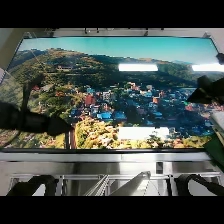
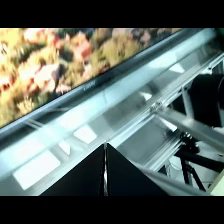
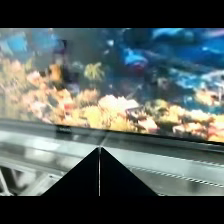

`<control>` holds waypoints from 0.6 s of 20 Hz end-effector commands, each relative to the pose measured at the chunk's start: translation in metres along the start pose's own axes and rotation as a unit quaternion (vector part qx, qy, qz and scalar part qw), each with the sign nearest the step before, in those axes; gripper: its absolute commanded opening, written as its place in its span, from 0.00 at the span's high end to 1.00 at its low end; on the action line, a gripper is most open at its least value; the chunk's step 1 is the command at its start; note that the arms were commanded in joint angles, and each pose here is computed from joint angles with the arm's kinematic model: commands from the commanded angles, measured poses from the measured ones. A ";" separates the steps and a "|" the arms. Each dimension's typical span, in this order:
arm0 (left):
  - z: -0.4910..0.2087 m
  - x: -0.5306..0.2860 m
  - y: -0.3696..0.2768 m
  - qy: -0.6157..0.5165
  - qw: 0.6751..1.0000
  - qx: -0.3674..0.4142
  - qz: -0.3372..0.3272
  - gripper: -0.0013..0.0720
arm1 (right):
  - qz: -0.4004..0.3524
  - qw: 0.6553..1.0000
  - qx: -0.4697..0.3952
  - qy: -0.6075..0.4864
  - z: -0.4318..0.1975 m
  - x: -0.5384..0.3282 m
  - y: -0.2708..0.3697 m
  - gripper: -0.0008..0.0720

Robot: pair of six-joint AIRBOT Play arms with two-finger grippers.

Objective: Fold the shirts.

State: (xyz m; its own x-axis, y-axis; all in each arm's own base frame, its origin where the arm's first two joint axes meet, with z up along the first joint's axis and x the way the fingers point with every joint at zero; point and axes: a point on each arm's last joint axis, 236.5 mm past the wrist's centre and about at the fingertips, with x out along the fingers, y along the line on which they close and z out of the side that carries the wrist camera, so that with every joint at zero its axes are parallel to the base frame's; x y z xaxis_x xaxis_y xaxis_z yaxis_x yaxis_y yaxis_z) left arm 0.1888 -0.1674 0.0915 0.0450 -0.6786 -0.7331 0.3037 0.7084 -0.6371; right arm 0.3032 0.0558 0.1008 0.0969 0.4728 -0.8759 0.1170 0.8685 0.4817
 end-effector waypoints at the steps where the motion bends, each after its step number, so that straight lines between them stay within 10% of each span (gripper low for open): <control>1: -0.050 0.030 0.019 0.007 1.000 -0.027 0.003 0.95 | -0.021 0.993 -0.109 -0.029 -0.054 0.034 0.035 0.97; 12: -0.074 0.056 0.046 -0.087 0.996 -0.019 0.029 0.95 | 0.094 0.956 -0.120 -0.251 -0.108 0.047 0.053 0.97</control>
State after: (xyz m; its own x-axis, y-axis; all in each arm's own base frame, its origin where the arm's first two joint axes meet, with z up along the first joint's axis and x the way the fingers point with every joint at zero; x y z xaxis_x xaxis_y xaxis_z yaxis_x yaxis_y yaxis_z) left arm 0.1393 -0.1594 0.0151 0.2198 -0.6597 -0.7187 0.2705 0.7491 -0.6048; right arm 0.2062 0.1356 0.0802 0.5229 0.5234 -0.6727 -0.1693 0.8373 0.5199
